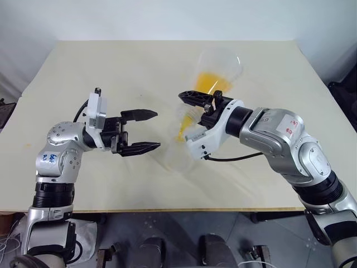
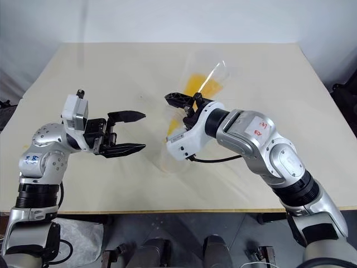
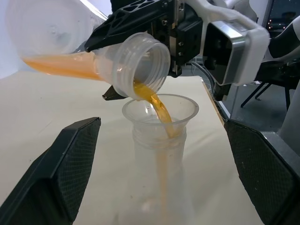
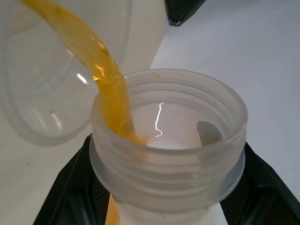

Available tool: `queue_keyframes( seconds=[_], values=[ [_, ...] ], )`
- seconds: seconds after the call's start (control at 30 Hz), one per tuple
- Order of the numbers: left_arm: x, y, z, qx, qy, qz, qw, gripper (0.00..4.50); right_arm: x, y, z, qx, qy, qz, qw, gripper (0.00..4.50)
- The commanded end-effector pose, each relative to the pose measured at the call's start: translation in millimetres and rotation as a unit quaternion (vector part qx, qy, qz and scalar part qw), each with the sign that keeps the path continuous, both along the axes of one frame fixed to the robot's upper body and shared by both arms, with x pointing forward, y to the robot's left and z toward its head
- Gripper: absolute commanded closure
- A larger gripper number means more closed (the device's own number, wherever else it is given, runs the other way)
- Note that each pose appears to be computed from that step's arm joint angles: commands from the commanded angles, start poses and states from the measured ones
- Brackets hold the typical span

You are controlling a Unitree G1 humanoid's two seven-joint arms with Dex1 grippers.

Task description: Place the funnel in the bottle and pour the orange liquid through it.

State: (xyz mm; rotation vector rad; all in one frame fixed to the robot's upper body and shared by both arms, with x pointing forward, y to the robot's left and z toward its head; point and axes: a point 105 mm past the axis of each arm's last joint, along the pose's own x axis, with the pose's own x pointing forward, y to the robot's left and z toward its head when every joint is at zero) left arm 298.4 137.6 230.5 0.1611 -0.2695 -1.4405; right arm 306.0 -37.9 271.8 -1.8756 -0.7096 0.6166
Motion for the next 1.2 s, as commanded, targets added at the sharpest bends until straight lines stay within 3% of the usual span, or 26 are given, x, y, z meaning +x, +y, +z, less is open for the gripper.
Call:
queue_keyframes(
  seconds=[0.03,1.2],
  values=[
    [-2.7,-2.7,10.0,0.002,-0.027,-0.010,1.000,0.00,-5.0,-4.7,24.6,0.019,-0.050,-0.001,0.999,2.02],
    [-4.1,0.4,9.9,0.003,-0.029,-0.007,1.000,0.00,-1.1,-6.8,19.2,0.007,-0.048,-0.003,0.999,2.02]
  ],
)
